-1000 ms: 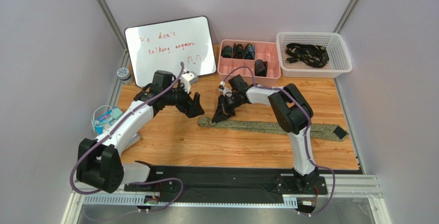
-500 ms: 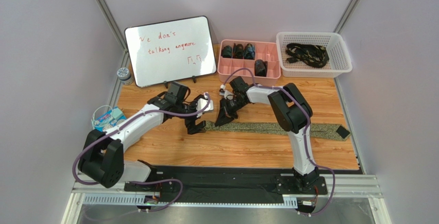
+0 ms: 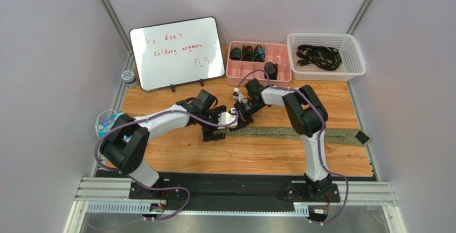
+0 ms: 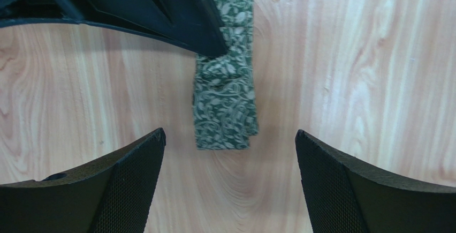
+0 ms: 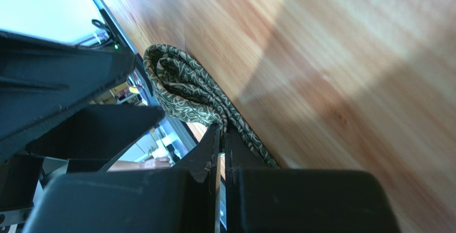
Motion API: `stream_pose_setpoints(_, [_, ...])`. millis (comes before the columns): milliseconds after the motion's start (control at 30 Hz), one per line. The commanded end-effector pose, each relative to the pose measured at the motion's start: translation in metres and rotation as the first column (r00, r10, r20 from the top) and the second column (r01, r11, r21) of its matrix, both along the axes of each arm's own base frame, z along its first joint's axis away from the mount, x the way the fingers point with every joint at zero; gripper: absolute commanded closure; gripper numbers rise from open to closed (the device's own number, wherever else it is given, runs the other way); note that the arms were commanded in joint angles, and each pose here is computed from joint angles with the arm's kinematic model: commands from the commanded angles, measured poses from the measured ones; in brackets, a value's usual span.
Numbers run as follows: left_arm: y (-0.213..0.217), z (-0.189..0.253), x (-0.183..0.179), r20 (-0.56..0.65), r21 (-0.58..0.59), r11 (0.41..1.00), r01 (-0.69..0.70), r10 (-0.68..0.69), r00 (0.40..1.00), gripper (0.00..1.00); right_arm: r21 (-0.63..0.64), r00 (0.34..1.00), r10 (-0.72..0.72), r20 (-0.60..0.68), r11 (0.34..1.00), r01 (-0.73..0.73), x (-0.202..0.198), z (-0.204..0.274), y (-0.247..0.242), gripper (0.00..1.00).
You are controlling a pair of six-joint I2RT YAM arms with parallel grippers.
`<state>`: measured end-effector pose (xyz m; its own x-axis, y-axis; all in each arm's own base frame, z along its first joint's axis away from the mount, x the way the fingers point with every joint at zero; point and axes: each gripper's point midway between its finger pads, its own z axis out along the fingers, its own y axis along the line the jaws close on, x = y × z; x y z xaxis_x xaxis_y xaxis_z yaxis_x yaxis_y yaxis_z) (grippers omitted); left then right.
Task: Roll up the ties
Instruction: Roll the tie at the center of the board.
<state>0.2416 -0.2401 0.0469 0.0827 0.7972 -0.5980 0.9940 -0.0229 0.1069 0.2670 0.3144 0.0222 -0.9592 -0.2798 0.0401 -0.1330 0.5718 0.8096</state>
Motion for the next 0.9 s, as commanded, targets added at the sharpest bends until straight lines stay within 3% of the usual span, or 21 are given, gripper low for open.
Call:
stream_pose_setpoints(0, [-0.015,0.009,0.027,0.106,0.035,0.999,0.018,-0.022,0.994,0.05,0.013,0.998,0.033,0.049,0.999,-0.034,-0.004,0.01,-0.009,1.0])
stream_pose_setpoints(333, [-0.037,0.003,0.013,0.085,0.078,0.991,0.106,-0.113,0.99,0.13,0.035,0.999,0.023,0.049,0.999,-0.024,0.001,0.015,-0.009,0.99])
stream_pose_setpoints(467, [-0.032,-0.008,0.007,0.038,0.13,0.986,0.101,-0.107,0.994,0.23,0.043,0.999,0.015,0.046,0.999,-0.017,0.002,0.018,-0.01,0.98])
stream_pose_setpoints(633, [-0.028,-0.013,0.009,0.034,0.159,0.984,0.081,-0.088,0.996,0.24,0.057,0.999,0.019,0.042,0.998,-0.021,0.001,0.02,-0.01,0.96])
stream_pose_setpoints(867, [-0.03,-0.023,0.016,0.034,0.209,0.976,0.055,-0.063,0.997,0.5,0.077,0.999,0.028,0.025,0.997,-0.029,-0.001,0.022,-0.008,0.91])
